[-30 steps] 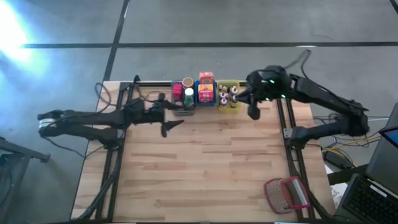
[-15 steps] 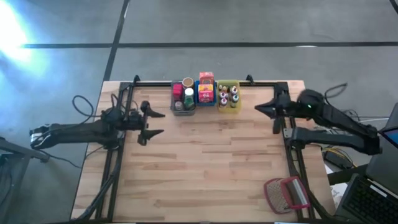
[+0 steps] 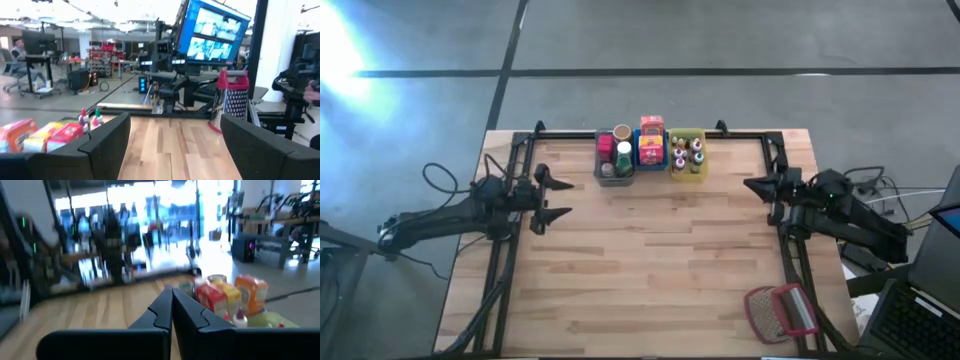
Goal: Pick & Place Kitchen Items
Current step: Return to Home Position
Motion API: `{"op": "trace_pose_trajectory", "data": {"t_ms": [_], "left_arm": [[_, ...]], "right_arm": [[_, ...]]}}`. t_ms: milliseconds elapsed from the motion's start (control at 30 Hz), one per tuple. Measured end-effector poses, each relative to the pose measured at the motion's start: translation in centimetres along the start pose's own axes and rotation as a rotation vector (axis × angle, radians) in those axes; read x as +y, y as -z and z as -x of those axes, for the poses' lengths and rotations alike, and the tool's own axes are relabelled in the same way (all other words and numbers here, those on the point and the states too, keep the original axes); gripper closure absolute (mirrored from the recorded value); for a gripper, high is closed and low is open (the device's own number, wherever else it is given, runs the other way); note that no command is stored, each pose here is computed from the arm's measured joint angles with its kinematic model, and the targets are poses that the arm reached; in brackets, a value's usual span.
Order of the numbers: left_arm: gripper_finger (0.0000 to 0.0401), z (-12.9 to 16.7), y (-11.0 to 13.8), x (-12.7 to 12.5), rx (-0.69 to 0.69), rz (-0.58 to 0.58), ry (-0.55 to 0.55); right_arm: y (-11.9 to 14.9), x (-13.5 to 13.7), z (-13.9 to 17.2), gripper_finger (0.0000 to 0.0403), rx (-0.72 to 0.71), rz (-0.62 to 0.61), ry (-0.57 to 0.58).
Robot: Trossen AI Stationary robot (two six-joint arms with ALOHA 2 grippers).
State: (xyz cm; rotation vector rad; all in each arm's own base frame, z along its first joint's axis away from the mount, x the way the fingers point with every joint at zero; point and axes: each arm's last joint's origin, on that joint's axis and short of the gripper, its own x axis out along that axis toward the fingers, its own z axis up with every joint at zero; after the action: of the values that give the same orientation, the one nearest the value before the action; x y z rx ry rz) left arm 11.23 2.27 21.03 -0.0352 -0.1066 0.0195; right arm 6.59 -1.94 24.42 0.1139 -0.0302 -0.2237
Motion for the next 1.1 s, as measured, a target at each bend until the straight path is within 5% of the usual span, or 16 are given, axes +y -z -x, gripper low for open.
{"op": "trace_pose_trajectory", "data": {"t_ms": [167, 367, 800, 1100], "left_arm": [[0.0085, 0.6, 0.2, 0.2, 0.025, 0.022, -0.069], [0.0087, 1.2, 0.7, 0.2, 0.060, 0.046, -0.103], [0.0085, 2.8, 1.5, -0.1, 0.108, 0.011, -0.115], [0.0085, 2.7, 2.4, 0.0, 0.176, 0.007, -0.136]], "right_arm": [[1.0, -0.3, -0.9, 0.0394, -0.173, -0.134, 0.000], [3.4, -0.6, -2.2, 0.0394, -0.091, -0.009, 0.005], [6.3, -0.9, -2.5, 0.0394, -0.031, 0.066, 0.006], [7.7, -1.1, -2.9, 0.0394, 0.045, -0.065, 0.019]]}}
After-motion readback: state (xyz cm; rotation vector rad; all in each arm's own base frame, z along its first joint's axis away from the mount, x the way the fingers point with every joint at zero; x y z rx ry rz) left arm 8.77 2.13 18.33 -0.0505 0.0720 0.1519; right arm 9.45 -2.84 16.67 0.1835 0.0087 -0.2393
